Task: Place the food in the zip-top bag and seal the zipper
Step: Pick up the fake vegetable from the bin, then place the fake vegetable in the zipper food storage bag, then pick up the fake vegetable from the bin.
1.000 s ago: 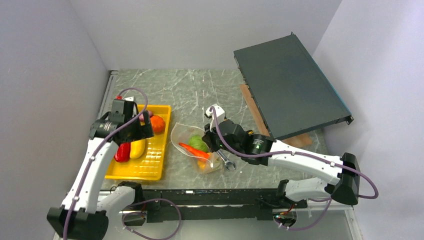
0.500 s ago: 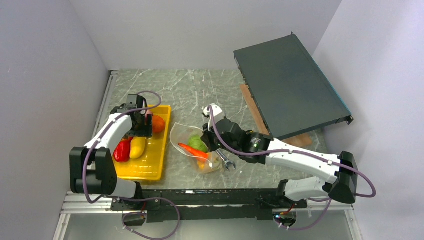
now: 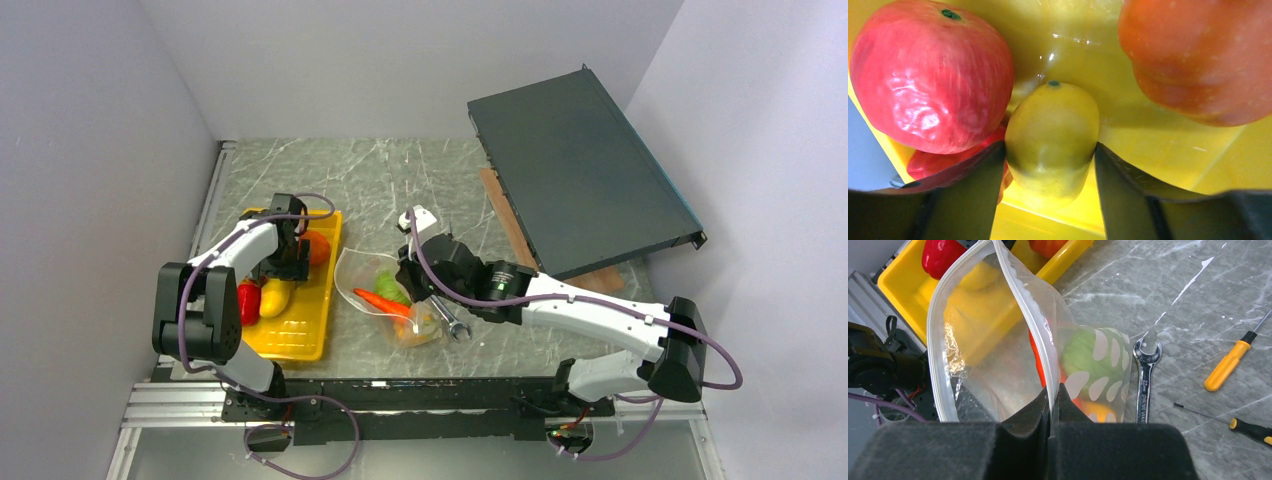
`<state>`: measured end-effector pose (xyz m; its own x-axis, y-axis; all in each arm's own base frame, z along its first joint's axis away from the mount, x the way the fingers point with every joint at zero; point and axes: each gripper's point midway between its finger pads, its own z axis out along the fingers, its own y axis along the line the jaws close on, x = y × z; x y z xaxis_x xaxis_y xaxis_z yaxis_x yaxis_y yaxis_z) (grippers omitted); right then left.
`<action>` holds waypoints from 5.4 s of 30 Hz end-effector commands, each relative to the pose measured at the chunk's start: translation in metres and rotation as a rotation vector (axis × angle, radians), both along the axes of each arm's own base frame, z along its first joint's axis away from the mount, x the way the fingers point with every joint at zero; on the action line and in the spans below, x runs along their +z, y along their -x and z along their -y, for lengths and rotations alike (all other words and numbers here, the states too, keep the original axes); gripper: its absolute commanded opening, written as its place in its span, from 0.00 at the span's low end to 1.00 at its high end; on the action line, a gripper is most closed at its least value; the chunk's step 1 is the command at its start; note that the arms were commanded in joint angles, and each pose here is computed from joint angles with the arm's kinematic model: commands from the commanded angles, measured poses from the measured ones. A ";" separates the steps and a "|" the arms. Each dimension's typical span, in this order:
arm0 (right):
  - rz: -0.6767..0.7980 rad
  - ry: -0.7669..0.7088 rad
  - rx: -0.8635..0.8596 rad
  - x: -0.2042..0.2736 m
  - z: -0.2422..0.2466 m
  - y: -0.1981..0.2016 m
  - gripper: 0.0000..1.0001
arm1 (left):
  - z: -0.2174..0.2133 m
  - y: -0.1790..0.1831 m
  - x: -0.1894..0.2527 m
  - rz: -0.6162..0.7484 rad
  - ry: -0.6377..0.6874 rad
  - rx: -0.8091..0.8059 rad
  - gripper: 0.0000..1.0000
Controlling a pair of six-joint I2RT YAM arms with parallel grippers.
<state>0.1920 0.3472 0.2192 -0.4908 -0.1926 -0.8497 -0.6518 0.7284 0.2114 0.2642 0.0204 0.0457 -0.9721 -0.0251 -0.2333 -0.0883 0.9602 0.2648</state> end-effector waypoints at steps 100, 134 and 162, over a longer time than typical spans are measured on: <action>-0.144 -0.306 -0.033 0.035 0.017 -0.002 0.00 | 0.178 0.094 0.221 0.786 0.779 -0.170 1.00; -0.167 -0.263 -0.016 0.030 0.003 -0.009 0.00 | -0.048 0.018 0.084 0.296 -0.294 0.225 1.00; -0.205 -0.296 0.013 0.034 0.003 0.002 0.00 | -0.048 0.037 0.030 0.157 -0.155 0.472 1.00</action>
<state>0.1907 0.3389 0.2250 -0.6701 -0.0124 -0.7422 -0.5667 0.6544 0.5007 0.2326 0.0621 0.0770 -0.8450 -0.3524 -0.4022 -0.4953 0.7994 0.3400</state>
